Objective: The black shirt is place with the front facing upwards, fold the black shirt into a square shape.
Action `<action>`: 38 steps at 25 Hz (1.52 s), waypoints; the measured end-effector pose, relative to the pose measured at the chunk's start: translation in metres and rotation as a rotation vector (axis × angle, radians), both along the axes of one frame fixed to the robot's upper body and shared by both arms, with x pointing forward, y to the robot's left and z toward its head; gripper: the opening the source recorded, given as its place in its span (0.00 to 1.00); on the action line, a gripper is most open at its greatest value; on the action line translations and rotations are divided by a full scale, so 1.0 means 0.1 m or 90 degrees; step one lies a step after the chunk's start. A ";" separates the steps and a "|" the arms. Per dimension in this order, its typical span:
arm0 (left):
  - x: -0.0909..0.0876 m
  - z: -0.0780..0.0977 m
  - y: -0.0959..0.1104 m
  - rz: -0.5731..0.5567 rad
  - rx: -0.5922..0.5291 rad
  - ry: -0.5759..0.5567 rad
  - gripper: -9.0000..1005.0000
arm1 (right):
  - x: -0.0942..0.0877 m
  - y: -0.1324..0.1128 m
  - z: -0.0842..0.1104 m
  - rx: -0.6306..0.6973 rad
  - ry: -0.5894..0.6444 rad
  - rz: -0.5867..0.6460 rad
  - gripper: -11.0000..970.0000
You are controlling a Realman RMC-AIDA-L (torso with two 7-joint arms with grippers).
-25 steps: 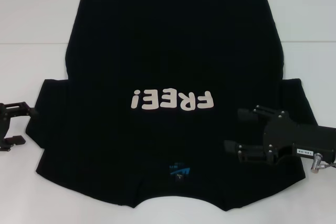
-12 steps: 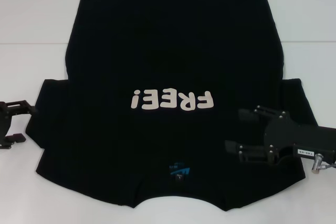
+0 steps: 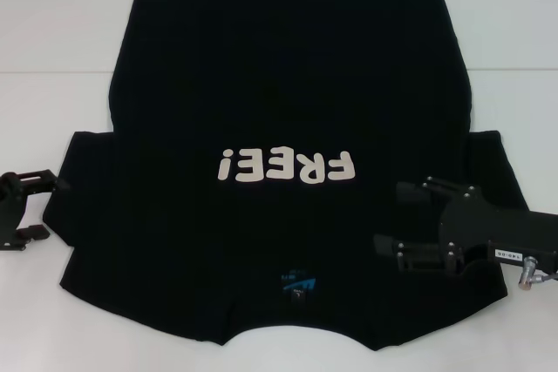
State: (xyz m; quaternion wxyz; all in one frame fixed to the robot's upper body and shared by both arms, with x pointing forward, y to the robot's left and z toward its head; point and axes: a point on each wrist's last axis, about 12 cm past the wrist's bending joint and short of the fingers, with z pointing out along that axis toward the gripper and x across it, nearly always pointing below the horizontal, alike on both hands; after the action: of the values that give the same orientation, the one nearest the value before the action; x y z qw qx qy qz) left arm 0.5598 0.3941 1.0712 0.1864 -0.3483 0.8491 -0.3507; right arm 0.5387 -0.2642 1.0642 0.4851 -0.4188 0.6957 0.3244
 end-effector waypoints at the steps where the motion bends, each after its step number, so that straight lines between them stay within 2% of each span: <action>1: 0.00 0.00 0.00 0.000 -0.001 0.001 0.83 | 0.00 0.00 0.00 0.000 0.000 0.000 0.96; 32: 0.14 0.03 -0.08 -0.003 0.024 -0.016 0.82 | -0.01 0.00 0.00 0.001 0.001 0.001 0.96; 38: 0.18 0.05 -0.15 -0.023 0.022 -0.024 0.79 | -0.01 0.00 0.00 0.002 0.001 0.000 0.96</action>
State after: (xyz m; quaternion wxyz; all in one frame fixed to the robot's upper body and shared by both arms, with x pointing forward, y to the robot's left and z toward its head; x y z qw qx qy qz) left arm 0.5783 0.3789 1.0762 0.2023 -0.3229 0.8574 -0.3461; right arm 0.5377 -0.2647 1.0639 0.4850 -0.4181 0.6956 0.3257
